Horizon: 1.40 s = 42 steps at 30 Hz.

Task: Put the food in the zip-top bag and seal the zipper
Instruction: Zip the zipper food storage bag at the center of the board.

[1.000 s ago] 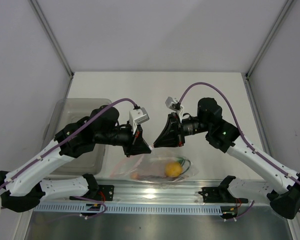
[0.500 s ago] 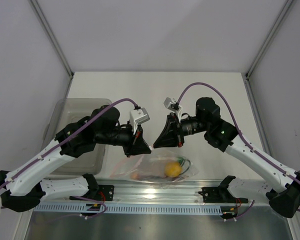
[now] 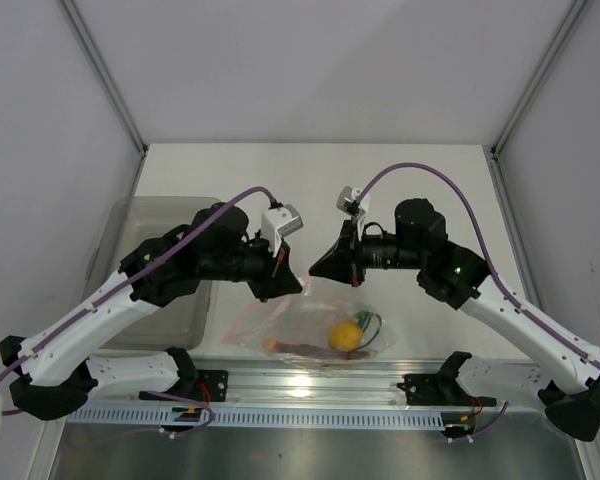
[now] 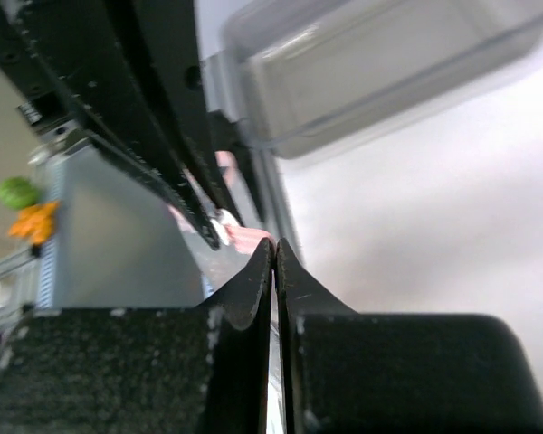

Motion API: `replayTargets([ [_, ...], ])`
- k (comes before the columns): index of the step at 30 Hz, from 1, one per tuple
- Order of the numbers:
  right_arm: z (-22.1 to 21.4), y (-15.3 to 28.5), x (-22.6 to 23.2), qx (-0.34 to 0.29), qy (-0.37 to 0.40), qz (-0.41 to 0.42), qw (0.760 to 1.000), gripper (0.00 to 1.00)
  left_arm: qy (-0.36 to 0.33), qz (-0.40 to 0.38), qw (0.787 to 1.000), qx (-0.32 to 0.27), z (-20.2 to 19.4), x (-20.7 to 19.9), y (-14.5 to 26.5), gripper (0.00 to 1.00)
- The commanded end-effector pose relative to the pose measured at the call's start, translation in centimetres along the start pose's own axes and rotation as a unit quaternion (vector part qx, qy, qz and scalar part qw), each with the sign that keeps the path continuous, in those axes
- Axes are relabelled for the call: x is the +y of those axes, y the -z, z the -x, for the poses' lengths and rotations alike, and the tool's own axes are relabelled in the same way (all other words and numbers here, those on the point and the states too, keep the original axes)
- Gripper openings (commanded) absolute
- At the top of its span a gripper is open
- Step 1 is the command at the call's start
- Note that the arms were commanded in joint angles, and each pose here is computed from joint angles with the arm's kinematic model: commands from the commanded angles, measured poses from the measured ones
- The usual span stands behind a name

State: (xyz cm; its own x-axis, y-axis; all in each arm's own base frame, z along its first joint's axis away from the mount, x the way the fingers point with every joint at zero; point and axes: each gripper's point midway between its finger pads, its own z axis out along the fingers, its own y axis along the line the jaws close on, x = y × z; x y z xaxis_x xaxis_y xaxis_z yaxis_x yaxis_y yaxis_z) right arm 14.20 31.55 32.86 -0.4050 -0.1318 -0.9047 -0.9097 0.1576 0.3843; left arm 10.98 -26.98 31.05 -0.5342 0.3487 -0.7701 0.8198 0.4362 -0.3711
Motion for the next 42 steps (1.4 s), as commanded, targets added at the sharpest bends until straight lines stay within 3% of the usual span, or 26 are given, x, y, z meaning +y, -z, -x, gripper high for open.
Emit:
replayTargets([
  [1,2.8,2.1,-4.9,-0.053,0.038,-0.162,0.985,0.0,0.01,-0.006,1.0,-0.007,0.7,-0.7,1.1,0.01],
  [21,1.9,8.2,-13.1,-0.074,-0.023,-0.357,0.931,0.0,0.046,0.046,0.998,0.007,-1.3,1.2,2.9,0.01],
  [42,1.1,9.3,-14.2,-0.079,-0.041,-0.38,0.921,0.0,0.082,0.155,0.985,0.003,-5.7,4.9,5.3,0.01],
])
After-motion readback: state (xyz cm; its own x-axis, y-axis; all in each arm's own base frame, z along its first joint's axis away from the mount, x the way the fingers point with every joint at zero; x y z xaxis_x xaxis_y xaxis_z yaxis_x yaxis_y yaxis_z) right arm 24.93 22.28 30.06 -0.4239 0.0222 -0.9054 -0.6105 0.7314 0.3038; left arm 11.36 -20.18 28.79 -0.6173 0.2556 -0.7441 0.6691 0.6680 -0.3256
